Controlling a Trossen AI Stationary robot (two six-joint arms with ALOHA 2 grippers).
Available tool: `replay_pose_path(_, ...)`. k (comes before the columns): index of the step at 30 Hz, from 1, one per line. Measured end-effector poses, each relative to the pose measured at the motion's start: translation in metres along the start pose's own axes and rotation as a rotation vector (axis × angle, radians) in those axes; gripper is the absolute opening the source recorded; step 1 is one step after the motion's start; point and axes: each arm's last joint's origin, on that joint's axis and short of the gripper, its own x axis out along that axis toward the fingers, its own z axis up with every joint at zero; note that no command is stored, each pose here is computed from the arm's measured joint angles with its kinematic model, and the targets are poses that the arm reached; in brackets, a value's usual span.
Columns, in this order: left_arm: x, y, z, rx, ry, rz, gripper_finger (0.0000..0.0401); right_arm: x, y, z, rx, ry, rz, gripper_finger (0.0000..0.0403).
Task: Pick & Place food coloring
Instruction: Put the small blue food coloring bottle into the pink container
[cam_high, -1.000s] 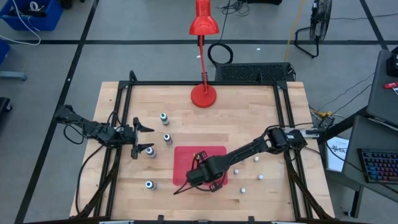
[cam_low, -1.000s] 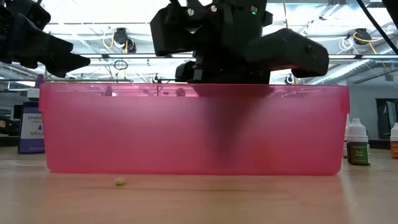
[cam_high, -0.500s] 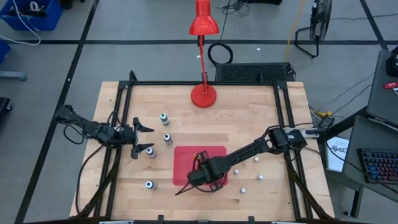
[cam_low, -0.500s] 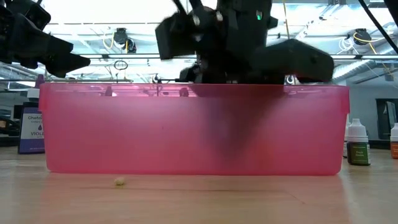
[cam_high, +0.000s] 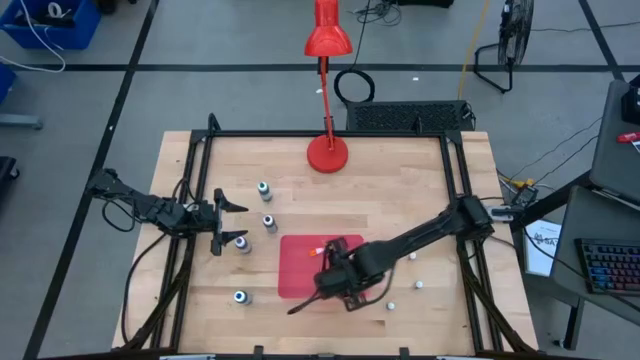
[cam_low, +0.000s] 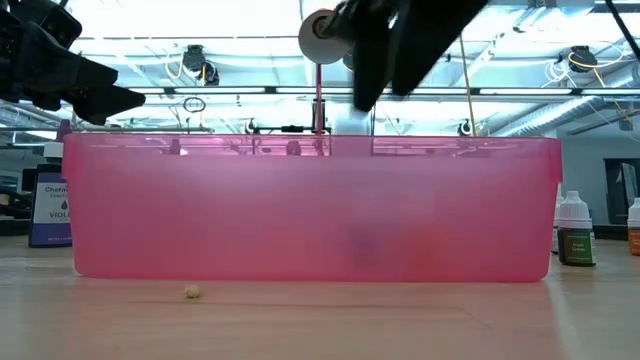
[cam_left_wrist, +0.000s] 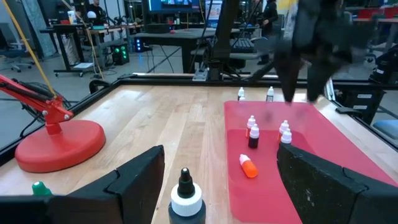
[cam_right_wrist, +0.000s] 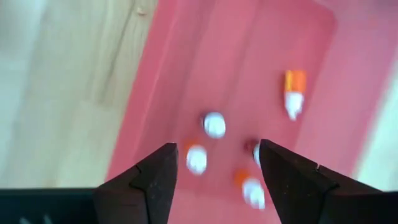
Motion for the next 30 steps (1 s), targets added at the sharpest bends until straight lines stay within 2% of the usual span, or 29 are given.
replay_pose_path(6,0.0,0.0,0.0,0.0,0.0,-0.001,0.0305,-0.056,0.012,-0.029,0.195,0.059,0.001,0.021)
replay_pose_path(10,0.0,0.0,0.0,0.0,0.0,0.0,0.0305,-0.073,0.023,-0.057,0.26,0.103,-0.008,0.021)
replay_pose_path(16,0.0,0.0,0.0,0.0,0.0,-0.001,0.0305,-0.059,0.028,-0.113,0.328,0.141,-0.08,0.021)
replay_pose_path(22,0.0,0.0,0.0,0.0,0.0,0.0,0.0305,-0.035,0.007,-0.161,0.435,0.144,-0.099,0.021)
replay_pose_path(27,0.0,0.0,0.0,0.0,0.0,0.0,0.0305,-0.019,-0.011,-0.177,0.448,0.026,-0.085,0.021)
replay_pose_path(30,0.0,0.0,0.0,0.0,0.0,0.0,0.0305,-0.011,-0.017,-0.184,0.404,0.035,-0.087,0.021)
